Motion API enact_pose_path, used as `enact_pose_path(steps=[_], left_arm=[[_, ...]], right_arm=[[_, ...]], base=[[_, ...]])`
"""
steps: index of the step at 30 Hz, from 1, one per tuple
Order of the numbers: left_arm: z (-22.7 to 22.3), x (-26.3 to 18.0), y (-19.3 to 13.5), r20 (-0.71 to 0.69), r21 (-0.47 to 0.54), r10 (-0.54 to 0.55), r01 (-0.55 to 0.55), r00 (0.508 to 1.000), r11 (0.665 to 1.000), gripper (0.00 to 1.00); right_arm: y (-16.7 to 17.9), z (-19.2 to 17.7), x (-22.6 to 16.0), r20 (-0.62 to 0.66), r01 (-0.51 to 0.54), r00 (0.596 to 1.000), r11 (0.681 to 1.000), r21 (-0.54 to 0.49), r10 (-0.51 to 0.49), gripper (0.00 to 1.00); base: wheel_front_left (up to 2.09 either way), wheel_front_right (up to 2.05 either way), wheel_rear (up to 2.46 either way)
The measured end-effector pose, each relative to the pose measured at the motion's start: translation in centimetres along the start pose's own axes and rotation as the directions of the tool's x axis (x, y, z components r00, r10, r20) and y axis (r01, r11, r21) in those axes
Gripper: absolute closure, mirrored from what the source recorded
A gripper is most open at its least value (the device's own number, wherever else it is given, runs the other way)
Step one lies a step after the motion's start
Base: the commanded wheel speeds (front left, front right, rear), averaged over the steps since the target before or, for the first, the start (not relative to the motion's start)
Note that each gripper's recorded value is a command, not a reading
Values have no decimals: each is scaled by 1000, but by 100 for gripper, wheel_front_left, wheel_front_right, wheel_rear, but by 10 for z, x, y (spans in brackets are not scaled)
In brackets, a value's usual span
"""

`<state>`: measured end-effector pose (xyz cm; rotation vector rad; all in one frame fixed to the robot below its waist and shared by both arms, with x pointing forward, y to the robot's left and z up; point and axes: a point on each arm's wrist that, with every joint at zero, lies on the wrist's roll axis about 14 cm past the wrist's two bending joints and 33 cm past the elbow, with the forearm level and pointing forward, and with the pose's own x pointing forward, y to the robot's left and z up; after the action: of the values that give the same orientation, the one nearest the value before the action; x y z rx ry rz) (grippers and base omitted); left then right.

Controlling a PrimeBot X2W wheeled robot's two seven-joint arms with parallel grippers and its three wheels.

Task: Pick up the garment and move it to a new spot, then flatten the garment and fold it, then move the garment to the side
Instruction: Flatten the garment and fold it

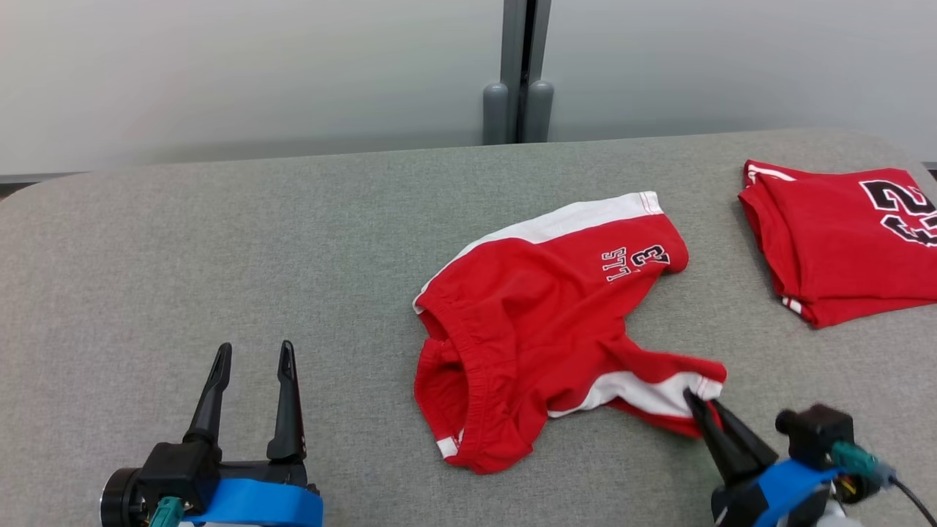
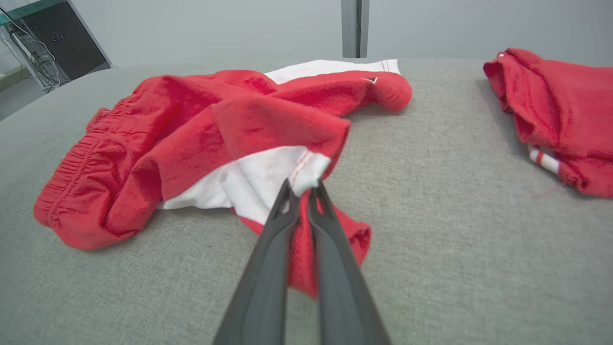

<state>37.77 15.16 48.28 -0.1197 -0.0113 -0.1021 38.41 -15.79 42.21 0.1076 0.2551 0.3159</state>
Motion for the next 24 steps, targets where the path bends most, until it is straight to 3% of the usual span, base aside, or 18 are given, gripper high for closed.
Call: enact_pose_path(steps=[8, 9, 10, 15, 20, 24], left_arm=[[0, -1, -6, 1, -2, -20, 20, 1000, 1000, 0], [0, -1, -7, 0, -3, -21, 21, 1000, 1000, 0], [0, 0, -7, -1, -3, -23, 23, 1000, 1000, 0], [-2, 0, -10, -4, -4, -30, 30, 1000, 1000, 0], [-1, -1, -11, -5, -3, -39, 39, 999, 999, 0], [-1, -1, -13, -4, 3, -46, 46, 999, 999, 0]], right_arm=[[7, -34, -48, -57, 33, 998, 995, 97, -27, 98], [6, -36, -50, -62, 39, 998, 994, 105, -32, 56], [4, -37, -52, -66, 41, 997, 994, 100, -34, 0], [-3, -24, -51, -24, 59, 998, 995, 82, -58, 0], [-7, 29, -43, 154, 82, 983, 993, 87, -95, 0], [-7, 68, -41, 293, 115, 946, 989, 94, -138, 0]], base=[[0, 0, 0], [0, 0, 0], [0, 0, 0], [0, 0, 0], [0, 0, 0], [0, 0, 0]])
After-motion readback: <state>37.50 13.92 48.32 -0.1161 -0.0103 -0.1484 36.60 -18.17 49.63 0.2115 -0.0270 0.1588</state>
